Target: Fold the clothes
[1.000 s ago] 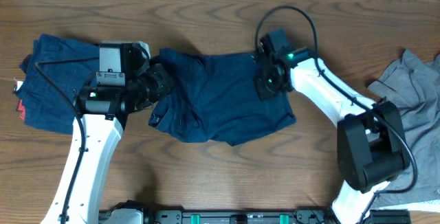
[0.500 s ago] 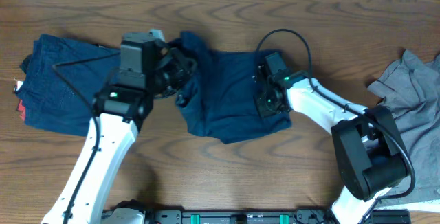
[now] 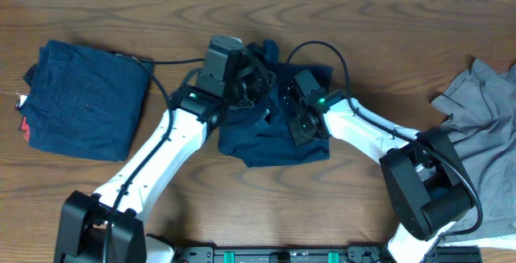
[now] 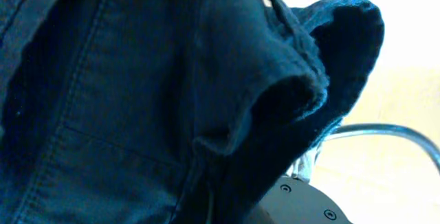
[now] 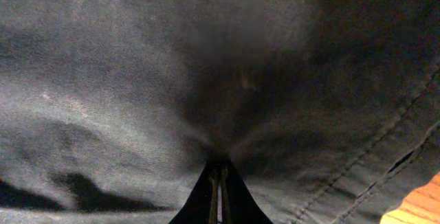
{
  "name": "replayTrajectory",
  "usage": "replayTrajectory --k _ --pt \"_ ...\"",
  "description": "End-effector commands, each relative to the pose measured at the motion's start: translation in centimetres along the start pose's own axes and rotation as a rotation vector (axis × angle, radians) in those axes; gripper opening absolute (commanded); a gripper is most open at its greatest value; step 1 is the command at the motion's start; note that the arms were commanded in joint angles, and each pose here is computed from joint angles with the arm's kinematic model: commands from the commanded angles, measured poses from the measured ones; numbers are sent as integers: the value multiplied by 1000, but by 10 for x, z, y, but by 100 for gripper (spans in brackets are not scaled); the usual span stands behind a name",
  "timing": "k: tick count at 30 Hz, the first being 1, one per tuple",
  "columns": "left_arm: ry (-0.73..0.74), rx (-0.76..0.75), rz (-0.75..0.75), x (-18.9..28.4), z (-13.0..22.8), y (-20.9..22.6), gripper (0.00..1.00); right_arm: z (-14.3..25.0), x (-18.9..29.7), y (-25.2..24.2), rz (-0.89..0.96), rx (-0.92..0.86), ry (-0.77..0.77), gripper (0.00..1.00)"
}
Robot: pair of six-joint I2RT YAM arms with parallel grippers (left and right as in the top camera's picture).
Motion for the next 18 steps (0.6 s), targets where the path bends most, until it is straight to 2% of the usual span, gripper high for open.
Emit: replayTrajectory --k 1,8,14,18 --pt "-2 4 47 4 4 -21 6 46 -30 1 -8 -13 162 4" --pt "31 -17 45 0 21 -23 6 31 -9 -11 -2 -105 135 1" --pt "48 -22 49 -1 25 -25 6 -15 66 -70 133 -241 -27 4" --pt "85 -76 63 -1 32 -27 26 -40 122 -98 128 -326 -165 14"
Point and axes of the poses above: each gripper's point midway between its finger pads, its own x axis back along the fingers, its own y axis along the line the jaws close on, z = x × y, the point moved 1 cm from there along x, back along the fingers, and after that the axes turned 3 degrees about x, right-handed, at the moved point
